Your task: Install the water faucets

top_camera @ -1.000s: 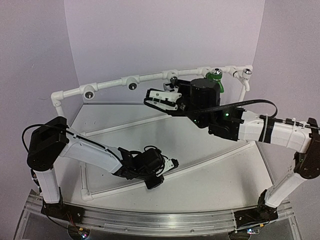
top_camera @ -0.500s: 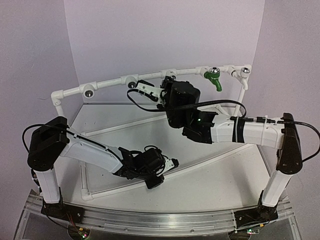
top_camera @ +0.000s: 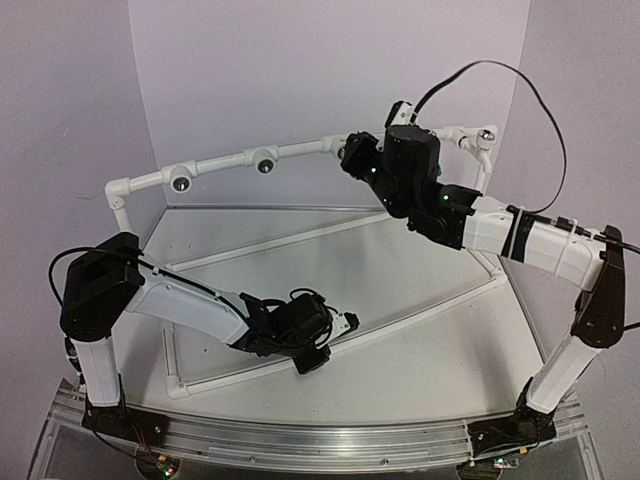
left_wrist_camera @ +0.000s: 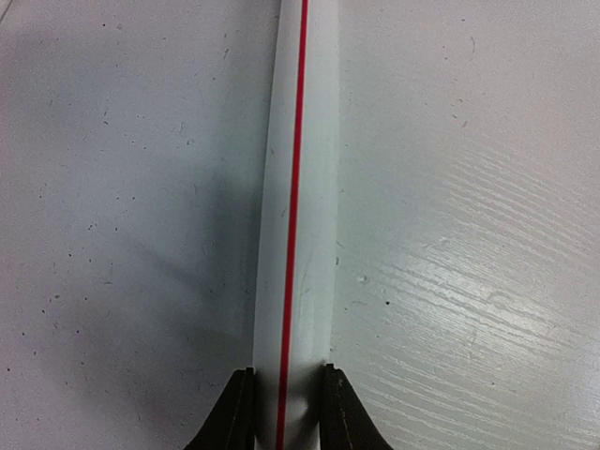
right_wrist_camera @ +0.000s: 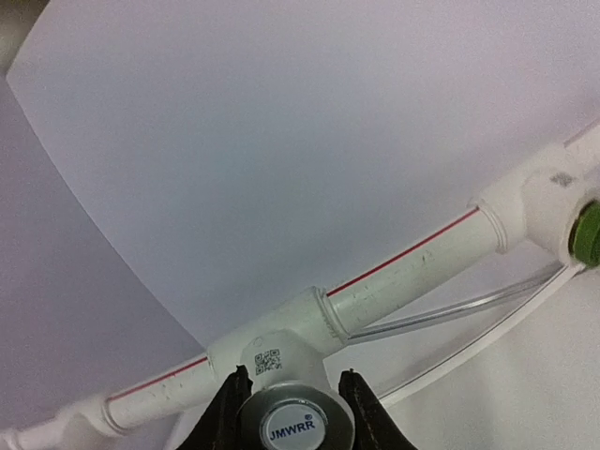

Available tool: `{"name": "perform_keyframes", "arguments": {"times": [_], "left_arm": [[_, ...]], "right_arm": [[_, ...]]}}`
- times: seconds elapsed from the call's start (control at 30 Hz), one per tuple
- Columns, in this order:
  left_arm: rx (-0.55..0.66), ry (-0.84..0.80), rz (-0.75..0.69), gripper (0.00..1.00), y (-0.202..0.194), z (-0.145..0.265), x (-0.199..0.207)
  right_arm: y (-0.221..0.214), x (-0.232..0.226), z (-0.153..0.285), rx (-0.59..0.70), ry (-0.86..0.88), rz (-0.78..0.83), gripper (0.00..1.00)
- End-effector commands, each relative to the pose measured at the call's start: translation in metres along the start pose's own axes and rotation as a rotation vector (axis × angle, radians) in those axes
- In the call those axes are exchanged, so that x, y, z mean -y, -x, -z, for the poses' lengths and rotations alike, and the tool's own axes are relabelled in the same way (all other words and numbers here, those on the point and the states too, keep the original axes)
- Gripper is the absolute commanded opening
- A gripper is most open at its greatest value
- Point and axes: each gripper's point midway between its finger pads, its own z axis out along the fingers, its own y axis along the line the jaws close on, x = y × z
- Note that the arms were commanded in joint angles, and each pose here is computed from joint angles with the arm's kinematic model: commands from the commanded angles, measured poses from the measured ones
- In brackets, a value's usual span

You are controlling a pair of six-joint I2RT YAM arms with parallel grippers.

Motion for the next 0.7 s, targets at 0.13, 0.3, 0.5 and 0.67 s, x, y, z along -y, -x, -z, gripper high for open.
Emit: {"name": "perform_keyframes", "arguments": {"times": [0.13, 0.3, 0.5, 0.67], "left_arm": [[-0.241, -0.132, -0.023, 0.00, -0.073, -0.014, 0.034], [-0.243, -0.139, -0.025, 0.00, -0.074, -0.015, 0.034], [-0.241, -0.141, -0.023, 0.00, -0.073, -0.016, 0.034], [-0.242, -0.145, -0.023, 0.00, -0.073, -0.016, 0.035]], "right_arm": [[-0.044, -0.016, -0.007, -0.218, 0.160, -0.574, 0.00], [-0.044, 0.000, 0.006, -0.202, 0.141, -0.434, 0.25], [-0.036, -0.010, 0.044, -0.242, 0.314, -0.115, 0.70], [-0.032, -0.017, 0.086, -0.306, 0.475, 0.168, 0.90]]}}
